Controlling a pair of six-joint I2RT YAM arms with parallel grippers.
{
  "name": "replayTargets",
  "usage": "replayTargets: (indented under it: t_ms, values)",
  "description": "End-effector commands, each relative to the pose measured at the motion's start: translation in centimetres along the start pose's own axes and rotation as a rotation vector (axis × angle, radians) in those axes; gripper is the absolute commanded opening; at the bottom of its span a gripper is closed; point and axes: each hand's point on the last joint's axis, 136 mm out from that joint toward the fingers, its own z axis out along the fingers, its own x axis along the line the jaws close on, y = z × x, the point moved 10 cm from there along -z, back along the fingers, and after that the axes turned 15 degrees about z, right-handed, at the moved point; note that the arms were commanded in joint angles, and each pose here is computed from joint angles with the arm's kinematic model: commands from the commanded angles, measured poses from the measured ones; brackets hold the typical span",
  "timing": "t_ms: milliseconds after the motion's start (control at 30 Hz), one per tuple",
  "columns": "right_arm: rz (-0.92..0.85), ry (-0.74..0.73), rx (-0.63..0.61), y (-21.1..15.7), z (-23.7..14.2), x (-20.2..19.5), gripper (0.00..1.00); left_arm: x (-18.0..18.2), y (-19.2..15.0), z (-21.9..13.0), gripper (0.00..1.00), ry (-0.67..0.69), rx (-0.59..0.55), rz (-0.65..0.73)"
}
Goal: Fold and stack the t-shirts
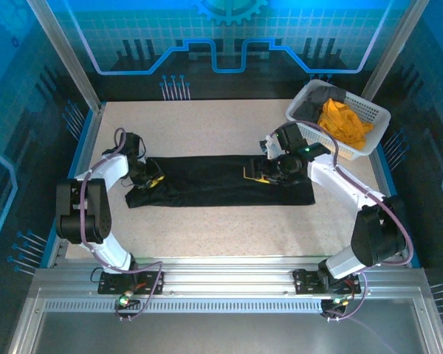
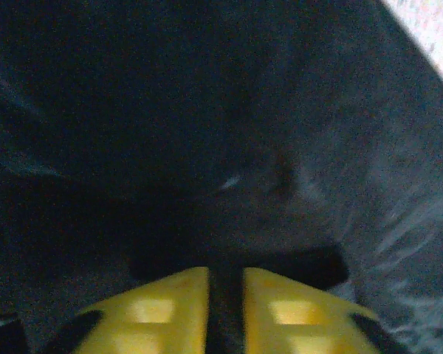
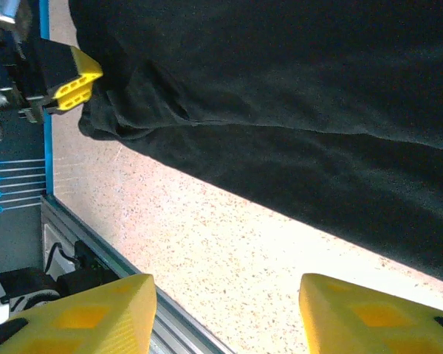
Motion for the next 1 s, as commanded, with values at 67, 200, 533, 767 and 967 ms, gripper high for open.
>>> replayTargets:
  t_ms: [67, 200, 533, 767, 967]
  values:
    - [0.024, -0.015, -0.004, -0.4, -0.2, -0.4, 0.54, -0.9, -2.0, -1.7, 0.0, -0.009, 0.012, 0.085]
    - [0.032, -0.02, -0.001, -0.2, 0.2, -0.5, 0.54, -1.4, -4.5, -3.0, 0.0, 0.0, 0.043, 0.122]
    - [0.033, -0.031, 0.035, 0.3, 1.2, -0.8, 0.54, 1.2, -12.4, -2.5, 0.0, 0.083, 0.144, 0.019]
    - [0.028, -0.051, 0.056, 0.4, 1.6, -1.1, 0.54, 1.2, -12.8, -3.9, 0.4, 0.108, 0.099, -0.027]
    - [0.029, -0.051, 0.049, 0.1, 1.2, -1.1, 0.54, -2.2, -8.5, -6.6, 0.46, -0.004, -0.09, 0.043]
